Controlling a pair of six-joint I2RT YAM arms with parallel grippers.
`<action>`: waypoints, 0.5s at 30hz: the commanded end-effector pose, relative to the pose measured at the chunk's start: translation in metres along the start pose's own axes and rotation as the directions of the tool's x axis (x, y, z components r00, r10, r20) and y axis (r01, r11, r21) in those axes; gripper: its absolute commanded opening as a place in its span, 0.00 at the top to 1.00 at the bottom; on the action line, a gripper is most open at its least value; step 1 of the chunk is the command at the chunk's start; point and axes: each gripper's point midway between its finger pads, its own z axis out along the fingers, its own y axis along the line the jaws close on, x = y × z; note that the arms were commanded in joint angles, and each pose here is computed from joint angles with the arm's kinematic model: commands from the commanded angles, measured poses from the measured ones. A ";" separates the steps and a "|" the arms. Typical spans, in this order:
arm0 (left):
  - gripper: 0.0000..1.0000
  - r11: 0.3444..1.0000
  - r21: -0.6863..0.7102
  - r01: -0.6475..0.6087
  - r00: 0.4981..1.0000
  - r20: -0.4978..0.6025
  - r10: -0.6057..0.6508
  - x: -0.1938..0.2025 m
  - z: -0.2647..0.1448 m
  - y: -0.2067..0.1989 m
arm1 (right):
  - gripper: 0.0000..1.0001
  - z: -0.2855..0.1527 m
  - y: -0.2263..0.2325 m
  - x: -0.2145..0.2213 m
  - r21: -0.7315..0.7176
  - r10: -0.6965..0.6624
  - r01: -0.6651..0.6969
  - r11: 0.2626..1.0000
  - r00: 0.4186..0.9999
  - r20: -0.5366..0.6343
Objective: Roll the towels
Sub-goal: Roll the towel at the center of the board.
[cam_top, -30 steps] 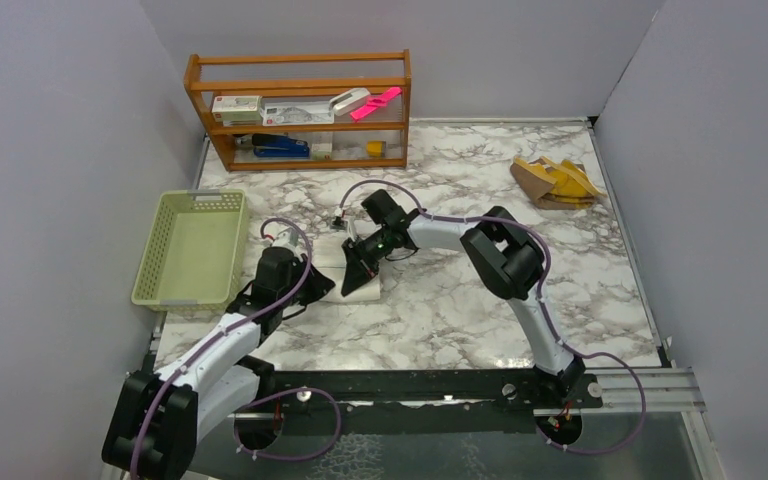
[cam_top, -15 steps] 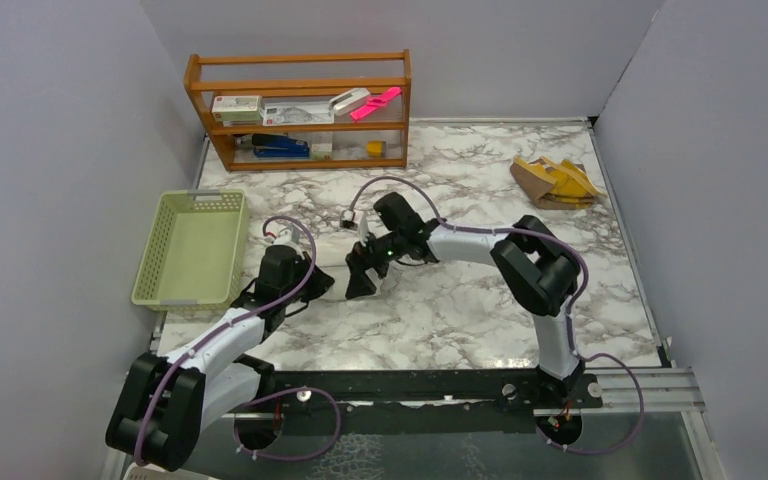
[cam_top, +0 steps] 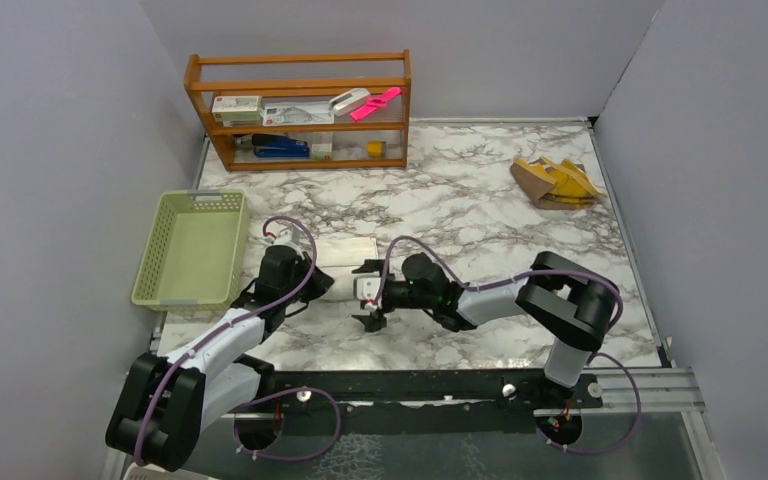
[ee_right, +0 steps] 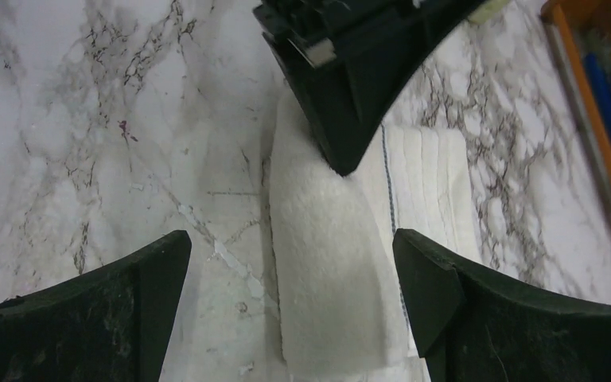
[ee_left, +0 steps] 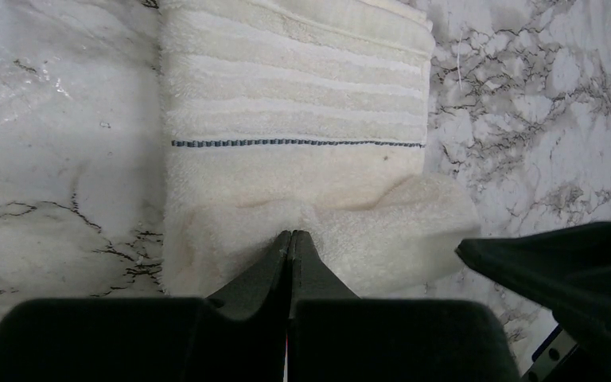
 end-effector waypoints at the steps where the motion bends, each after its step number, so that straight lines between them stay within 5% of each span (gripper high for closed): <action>1: 1.00 0.995 -0.099 -0.025 0.999 -0.046 0.020 0.016 -0.001 0.027 | 0.00 0.020 -0.014 -0.011 0.106 -0.284 0.285 0.953 0.959 -0.021; 15: 1.00 0.995 -0.094 -0.034 0.999 -0.037 0.031 0.013 -0.002 0.025 | 0.16 0.046 -0.006 0.020 0.031 -0.233 0.240 0.970 0.963 -0.132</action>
